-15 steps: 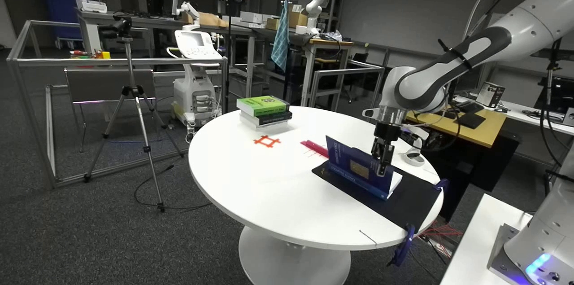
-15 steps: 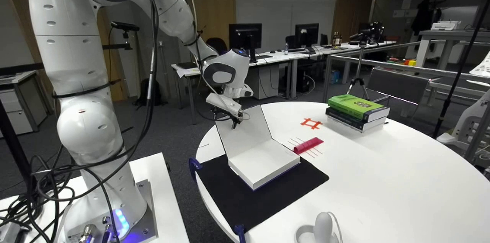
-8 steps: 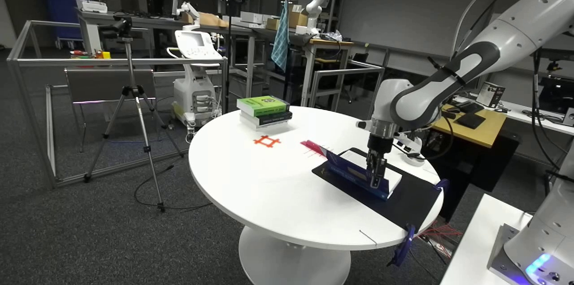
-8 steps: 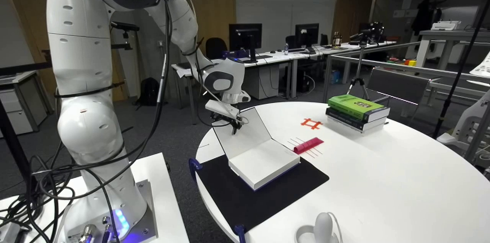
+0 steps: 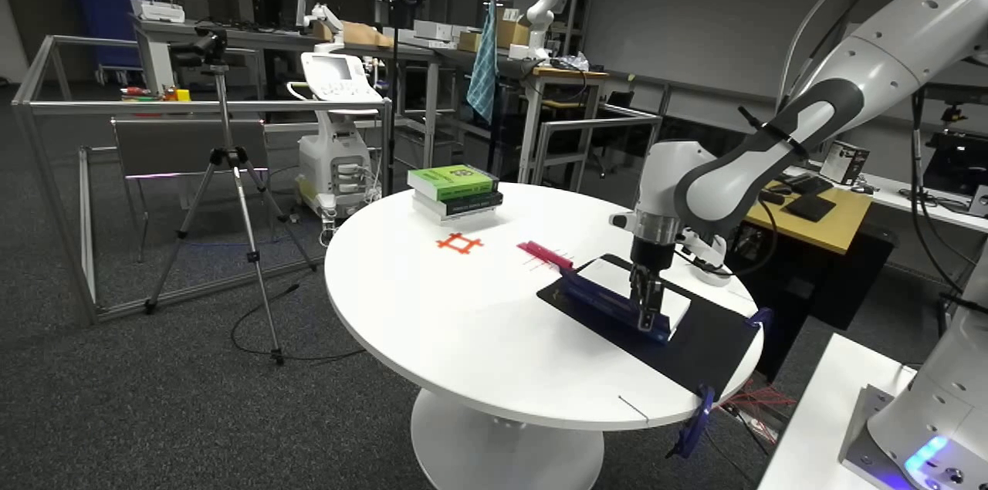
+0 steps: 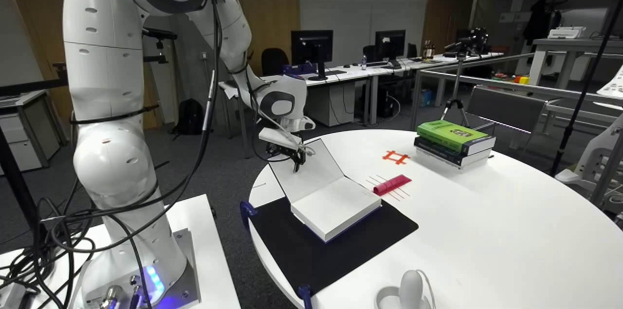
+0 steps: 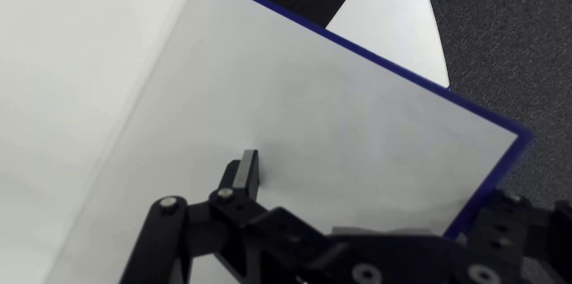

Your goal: Open the book

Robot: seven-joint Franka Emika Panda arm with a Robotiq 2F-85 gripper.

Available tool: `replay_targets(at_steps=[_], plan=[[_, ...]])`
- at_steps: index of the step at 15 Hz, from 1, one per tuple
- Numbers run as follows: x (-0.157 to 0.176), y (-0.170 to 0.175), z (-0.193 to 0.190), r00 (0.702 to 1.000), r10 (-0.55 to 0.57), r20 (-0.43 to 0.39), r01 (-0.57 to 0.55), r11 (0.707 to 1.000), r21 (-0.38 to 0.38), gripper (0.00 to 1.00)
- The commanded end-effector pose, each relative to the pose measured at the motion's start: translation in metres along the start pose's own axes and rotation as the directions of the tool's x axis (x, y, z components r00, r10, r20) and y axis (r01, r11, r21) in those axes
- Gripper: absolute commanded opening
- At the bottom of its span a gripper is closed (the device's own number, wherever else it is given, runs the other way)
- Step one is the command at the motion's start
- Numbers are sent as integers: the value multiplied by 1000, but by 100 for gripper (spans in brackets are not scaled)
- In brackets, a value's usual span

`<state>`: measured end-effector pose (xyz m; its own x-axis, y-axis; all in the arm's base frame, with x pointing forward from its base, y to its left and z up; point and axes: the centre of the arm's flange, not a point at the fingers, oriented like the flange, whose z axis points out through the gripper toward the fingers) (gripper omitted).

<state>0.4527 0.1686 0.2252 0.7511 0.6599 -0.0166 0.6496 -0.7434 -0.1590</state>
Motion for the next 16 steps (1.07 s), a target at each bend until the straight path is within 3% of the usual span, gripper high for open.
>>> replay_targets(at_steps=[1, 16], plan=[[7, 1, 15, 1000, -2, 15, 3, 1000, -12, 100], [2, -1, 19, 999, 26, 39, -26, 1000, 3, 100]])
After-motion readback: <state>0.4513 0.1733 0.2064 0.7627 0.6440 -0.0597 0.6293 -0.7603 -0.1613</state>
